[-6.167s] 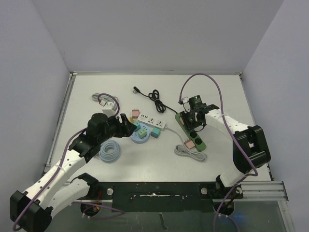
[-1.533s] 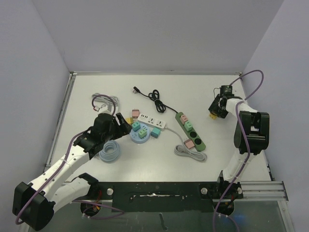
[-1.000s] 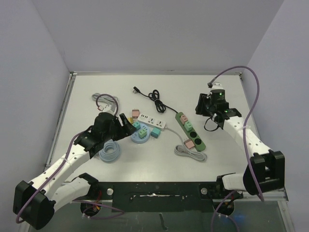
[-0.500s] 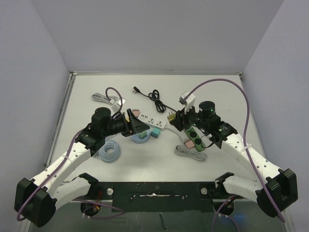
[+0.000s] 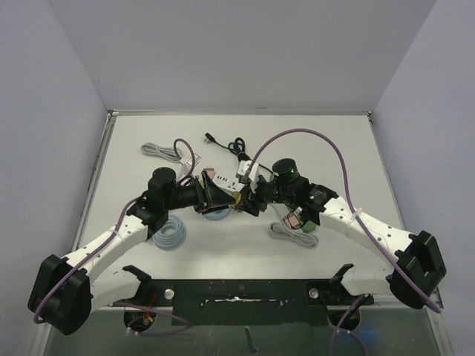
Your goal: Insert the plug
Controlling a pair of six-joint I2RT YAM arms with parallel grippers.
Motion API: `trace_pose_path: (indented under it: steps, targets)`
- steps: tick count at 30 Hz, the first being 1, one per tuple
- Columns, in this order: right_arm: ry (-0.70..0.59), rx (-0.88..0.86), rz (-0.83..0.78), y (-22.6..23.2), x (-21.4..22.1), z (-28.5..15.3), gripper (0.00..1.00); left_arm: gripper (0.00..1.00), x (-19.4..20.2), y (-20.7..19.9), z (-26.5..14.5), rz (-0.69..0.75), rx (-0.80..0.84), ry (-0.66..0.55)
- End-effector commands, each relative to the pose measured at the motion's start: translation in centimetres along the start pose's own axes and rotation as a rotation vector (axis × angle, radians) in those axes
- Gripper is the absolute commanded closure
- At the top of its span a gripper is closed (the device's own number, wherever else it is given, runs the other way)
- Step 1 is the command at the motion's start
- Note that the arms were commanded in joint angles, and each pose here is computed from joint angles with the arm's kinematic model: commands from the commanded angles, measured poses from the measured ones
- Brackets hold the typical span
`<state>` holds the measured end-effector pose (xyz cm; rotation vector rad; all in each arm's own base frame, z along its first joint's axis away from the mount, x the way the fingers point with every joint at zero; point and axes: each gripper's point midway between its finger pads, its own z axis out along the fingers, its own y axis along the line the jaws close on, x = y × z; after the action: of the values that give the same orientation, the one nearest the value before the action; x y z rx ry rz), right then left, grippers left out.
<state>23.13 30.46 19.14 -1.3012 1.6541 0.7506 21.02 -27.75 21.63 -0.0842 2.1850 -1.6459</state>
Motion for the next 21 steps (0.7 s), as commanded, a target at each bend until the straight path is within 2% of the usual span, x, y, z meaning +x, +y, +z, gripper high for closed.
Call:
trace_pose_path:
  steps: [1,9,13,17,19,21]
  targets:
    - [-0.118,-0.03,-0.089,0.0,-4.4,-0.1,0.58,0.4,0.5,0.1,0.3,0.075,0.019,0.038]
    - [-0.148,-0.121,-0.094,1.6,-5.1,-0.1,0.58,0.51,0.3,0.9,0.6,0.085,-0.004,0.038]
    - [-0.166,-0.176,-0.095,2.6,-5.4,-0.1,0.58,0.53,0.3,0.7,0.8,0.085,0.006,0.04]
    - [-0.17,-0.195,-0.08,2.9,-5.4,0.1,0.57,0.66,0.2,0.4,0.7,0.097,0.029,0.038]
    - [-0.164,-0.188,-0.055,2.7,-5.3,0.1,0.53,0.74,0.3,0.2,0.7,0.105,0.04,0.037]
    - [-0.153,-0.16,-0.005,2.3,-5.6,0.0,0.42,0.8,0.1,0.0,0.5,0.118,0.048,0.023]
